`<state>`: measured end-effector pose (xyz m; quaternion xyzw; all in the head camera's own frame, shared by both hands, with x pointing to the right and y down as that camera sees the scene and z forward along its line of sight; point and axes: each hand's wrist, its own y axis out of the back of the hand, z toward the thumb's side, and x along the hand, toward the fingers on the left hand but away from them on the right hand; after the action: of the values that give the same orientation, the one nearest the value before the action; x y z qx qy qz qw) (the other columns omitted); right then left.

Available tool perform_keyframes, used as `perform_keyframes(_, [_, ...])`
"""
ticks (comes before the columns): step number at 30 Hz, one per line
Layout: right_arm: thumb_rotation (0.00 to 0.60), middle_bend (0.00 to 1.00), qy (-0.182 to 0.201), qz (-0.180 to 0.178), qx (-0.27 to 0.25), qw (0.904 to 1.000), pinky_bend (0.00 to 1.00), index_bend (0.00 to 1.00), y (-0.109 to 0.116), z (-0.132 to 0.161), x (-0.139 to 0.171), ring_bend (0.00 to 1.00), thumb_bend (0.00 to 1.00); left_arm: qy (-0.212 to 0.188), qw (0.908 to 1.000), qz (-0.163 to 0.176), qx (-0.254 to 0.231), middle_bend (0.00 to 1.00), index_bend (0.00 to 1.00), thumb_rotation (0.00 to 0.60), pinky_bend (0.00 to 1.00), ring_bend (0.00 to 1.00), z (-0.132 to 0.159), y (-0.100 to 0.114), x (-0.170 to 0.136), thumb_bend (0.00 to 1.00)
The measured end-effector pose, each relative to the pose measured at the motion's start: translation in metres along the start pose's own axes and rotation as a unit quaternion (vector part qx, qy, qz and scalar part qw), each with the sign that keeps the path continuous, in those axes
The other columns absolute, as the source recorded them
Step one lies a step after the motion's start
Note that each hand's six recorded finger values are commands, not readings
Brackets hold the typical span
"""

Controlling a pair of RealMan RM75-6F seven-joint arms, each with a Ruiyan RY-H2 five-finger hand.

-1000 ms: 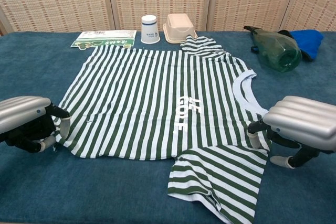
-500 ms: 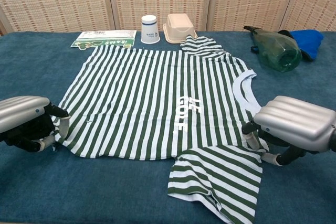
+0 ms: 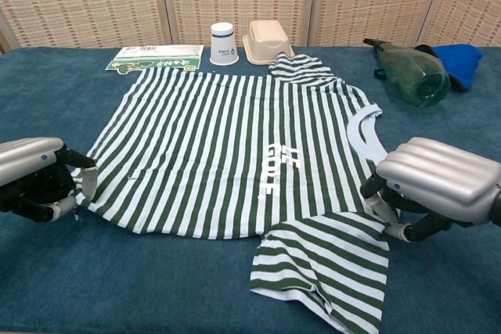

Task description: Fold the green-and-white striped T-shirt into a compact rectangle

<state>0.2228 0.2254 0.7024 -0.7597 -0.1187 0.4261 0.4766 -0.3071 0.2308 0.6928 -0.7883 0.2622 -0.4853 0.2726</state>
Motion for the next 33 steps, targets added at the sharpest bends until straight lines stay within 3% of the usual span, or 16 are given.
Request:
perform_keyframes(9, [0.600, 0.94, 0.015, -0.011, -0.033, 0.9993, 1.00, 0.70, 0.023, 0.011, 0.013, 0.97, 0.58, 0.003, 0.9992, 0.005, -0.039, 0.94, 0.57, 0.600, 0.95, 0.88, -0.006, 0.014, -0.023, 0.56])
perform_keyframes(23, [0.600, 0.95, 0.037, -0.004, -0.064, 0.9972, 1.00, 0.70, 0.061, 0.016, 0.068, 0.97, 0.58, 0.003, 0.9967, 0.013, -0.080, 0.94, 0.57, 0.600, 0.95, 0.88, -0.015, 0.035, -0.089, 0.56])
perform_keyframes(33, [0.600, 0.95, 0.060, -0.012, -0.085, 0.9945, 1.00, 0.70, 0.073, 0.021, 0.100, 0.97, 0.58, 0.027, 0.9939, 0.030, -0.103, 0.94, 0.57, 0.600, 0.95, 0.88, -0.014, 0.042, -0.138, 0.56])
